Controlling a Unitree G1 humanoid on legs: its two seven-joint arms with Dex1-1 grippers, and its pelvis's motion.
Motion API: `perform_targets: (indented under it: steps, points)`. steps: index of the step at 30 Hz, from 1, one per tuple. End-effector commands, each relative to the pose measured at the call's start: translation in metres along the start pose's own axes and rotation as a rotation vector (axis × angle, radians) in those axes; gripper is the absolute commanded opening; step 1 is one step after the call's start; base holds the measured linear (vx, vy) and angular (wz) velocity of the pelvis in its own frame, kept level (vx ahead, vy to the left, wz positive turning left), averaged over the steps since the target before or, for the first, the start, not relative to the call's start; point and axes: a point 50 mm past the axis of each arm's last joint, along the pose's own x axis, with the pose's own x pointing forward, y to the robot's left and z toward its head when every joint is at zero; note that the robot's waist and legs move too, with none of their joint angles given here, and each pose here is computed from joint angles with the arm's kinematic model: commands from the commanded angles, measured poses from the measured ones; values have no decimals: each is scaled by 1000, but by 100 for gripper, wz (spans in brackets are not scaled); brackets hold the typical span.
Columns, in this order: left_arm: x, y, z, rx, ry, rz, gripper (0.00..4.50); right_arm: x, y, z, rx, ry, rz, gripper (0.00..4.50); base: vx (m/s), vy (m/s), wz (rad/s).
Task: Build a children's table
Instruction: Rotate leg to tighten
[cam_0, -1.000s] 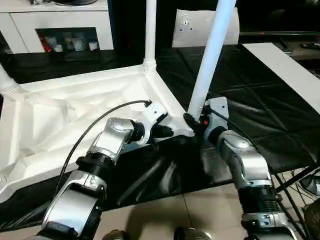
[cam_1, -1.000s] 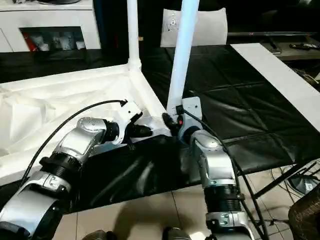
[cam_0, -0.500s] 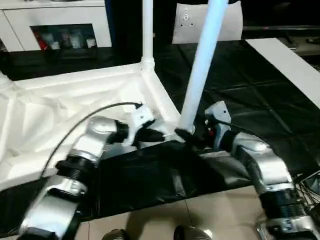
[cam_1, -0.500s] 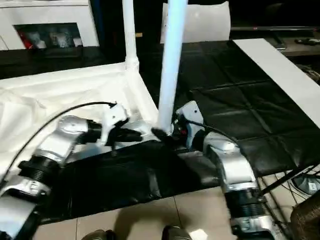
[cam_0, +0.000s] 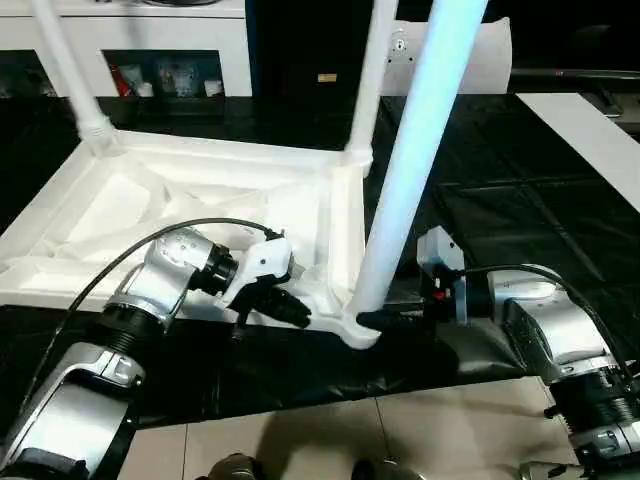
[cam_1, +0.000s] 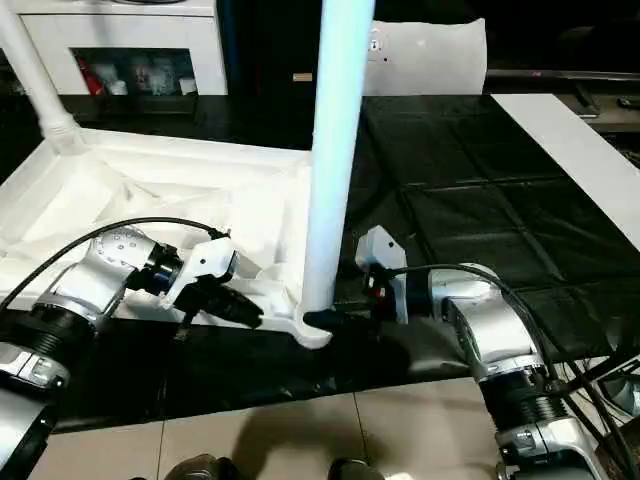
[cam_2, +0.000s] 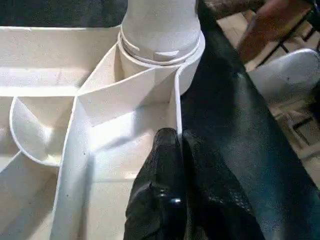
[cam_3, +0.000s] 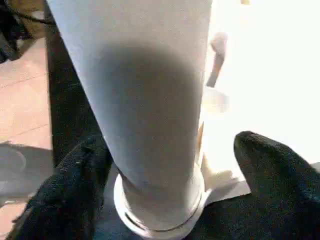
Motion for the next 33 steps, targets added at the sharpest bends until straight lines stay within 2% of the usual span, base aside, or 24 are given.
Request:
perform_targets:
  steps: [1,4,6,7,11,17,23,26,28,33]
  points:
    - [1,1,11,66,13,-61,0,-1,-1,1,-21,14,32,380,0,0,0]
    - [-1,1,11,77,20,-83,0,1,-1,-1,-36,25,68,348,0,0,0]
    - [-1,1,11,77,20,-83,0,1,-1,-1,-36,25,68,348,0,0,0]
    - [-1,1,11,79,20,-87,0,1,-1,-1,-38,25,72,323,0,0,0]
    - [0,1,12,85,18,-98,0,6,-1,2,-41,14,93,300,0,0,0]
    - [0,1,11,86,19,-101,0,8,-1,2,-36,5,113,231,0,0,0]
    - [0,1,10,81,25,-97,0,10,3,1,-13,-14,137,197,0,0,0]
    - [1,4,10,63,19,-54,0,11,5,2,21,-50,120,195,0,0,0]
    - [4,11,11,27,15,36,0,15,7,3,63,-75,71,195,0,0,0]
    - [24,28,27,-83,-92,256,0,42,1,-1,147,-85,-221,195,0,0,0]
